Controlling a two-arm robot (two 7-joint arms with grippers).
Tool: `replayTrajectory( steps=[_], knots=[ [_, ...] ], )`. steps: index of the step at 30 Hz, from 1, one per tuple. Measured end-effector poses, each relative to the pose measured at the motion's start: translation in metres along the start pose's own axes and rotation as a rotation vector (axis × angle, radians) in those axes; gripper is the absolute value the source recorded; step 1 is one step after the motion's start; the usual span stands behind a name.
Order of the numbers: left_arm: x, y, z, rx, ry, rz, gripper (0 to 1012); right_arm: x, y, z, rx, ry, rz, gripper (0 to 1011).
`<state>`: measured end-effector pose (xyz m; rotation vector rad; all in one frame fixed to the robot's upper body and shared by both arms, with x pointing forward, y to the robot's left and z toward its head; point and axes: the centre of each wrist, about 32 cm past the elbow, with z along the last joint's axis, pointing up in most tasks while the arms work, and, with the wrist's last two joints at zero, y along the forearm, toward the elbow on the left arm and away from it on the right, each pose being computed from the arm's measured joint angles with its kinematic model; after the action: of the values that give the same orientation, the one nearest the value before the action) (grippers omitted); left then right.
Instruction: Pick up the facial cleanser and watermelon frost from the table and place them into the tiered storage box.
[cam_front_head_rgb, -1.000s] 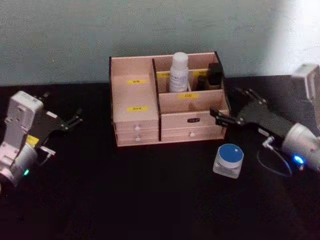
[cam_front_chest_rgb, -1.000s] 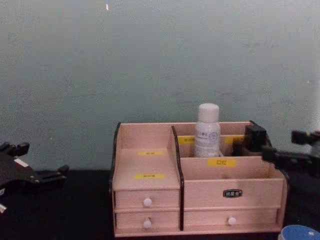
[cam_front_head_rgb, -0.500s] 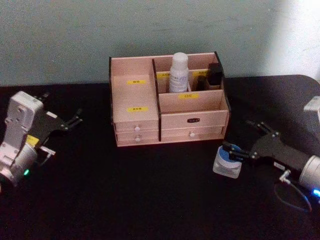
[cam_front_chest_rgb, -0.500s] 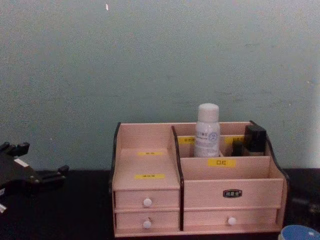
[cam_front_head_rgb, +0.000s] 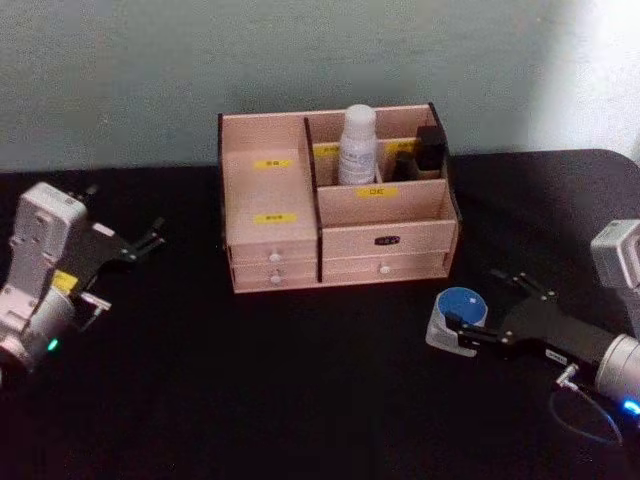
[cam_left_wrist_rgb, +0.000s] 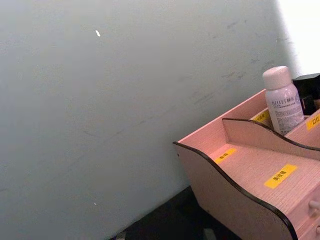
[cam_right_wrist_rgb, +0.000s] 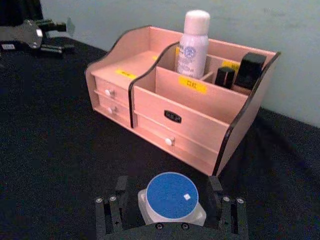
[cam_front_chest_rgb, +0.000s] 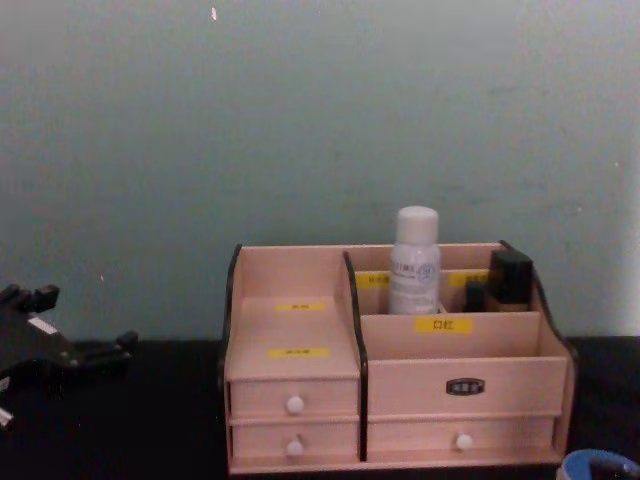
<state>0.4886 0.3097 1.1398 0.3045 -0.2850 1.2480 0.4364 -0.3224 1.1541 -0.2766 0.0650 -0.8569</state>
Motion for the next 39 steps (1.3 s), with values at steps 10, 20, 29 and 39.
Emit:
replayTrajectory(
  steps=[10, 20, 29, 39],
  knots=[
    [0.0000, 0.0000, 0.0000, 0.000, 0.000, 0.000, 1001, 0.0038, 0.0044, -0.0030, -0.050, 0.032, 0.001, 1000],
    [0.0000, 0.0000, 0.0000, 0.000, 0.000, 0.000, 1001, 0.0065, 0.0062, -0.0039, -0.084, 0.073, 0.014, 1000],
    [0.0000, 0.0000, 0.0000, 0.000, 0.000, 0.000, 1001, 0.0071, 0.0071, -0.0045, -0.097, 0.084, 0.015, 1000],
    [0.0000, 0.0000, 0.0000, 0.000, 0.000, 0.000, 1001, 0.0066, 0.0089, -0.0053, -0.103, 0.087, 0.011, 1000]
  ],
)
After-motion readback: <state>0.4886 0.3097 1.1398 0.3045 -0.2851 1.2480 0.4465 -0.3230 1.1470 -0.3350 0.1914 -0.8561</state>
